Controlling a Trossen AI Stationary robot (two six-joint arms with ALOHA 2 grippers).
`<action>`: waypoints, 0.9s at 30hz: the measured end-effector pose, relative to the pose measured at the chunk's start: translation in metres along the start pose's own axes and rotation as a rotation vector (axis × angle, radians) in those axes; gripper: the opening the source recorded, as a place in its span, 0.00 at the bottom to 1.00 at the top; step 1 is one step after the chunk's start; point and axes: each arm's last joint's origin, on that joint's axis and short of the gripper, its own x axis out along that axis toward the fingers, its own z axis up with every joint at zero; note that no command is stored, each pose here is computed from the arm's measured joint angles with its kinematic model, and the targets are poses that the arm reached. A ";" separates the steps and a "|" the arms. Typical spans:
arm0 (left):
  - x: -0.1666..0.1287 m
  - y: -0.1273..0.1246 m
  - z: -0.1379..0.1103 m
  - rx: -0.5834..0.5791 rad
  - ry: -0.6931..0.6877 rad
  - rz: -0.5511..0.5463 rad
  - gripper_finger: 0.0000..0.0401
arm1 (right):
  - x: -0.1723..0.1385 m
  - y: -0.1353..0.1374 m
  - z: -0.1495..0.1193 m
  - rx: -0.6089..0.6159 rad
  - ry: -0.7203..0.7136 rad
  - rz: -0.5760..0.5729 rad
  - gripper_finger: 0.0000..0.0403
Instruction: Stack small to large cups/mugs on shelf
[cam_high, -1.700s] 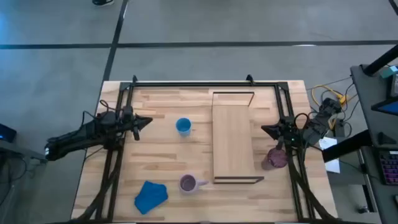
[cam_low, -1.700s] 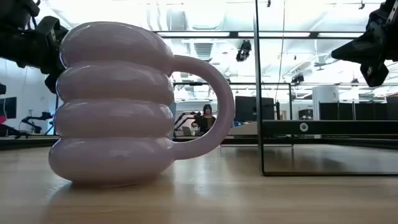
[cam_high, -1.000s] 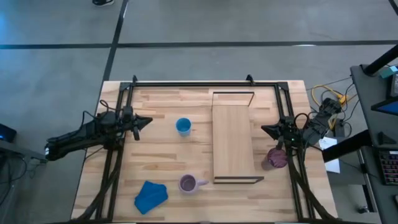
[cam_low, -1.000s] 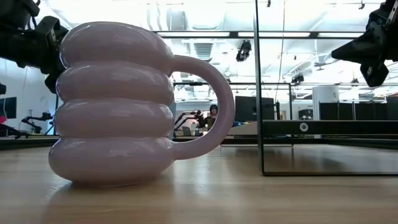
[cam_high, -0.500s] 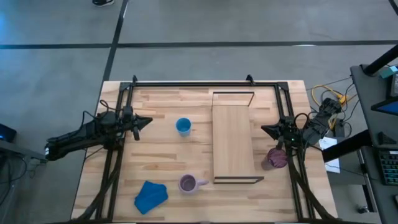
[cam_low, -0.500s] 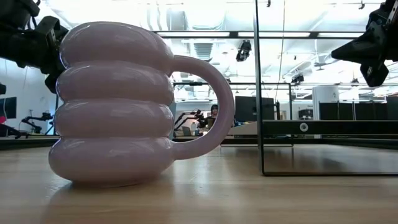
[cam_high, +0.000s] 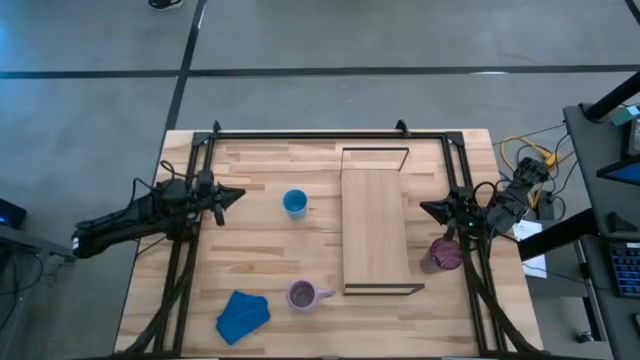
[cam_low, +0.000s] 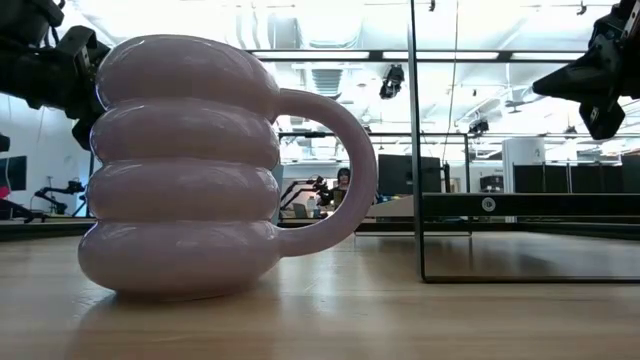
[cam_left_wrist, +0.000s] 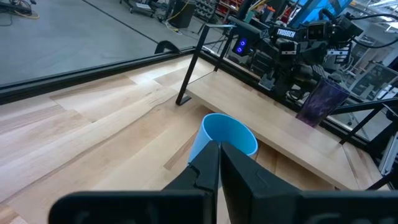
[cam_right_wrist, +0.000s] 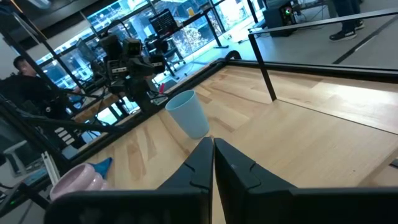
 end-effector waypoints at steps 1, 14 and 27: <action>0.000 0.000 0.000 0.000 0.000 0.000 0.00 | 0.000 0.000 0.000 0.002 0.000 0.000 0.02; 0.000 0.001 0.000 0.063 -0.013 0.033 0.00 | -0.007 0.024 0.047 0.006 -0.274 0.175 0.02; -0.028 -0.042 0.081 0.260 -0.079 -0.346 0.00 | -0.004 0.079 0.118 -0.315 -0.279 -0.364 0.02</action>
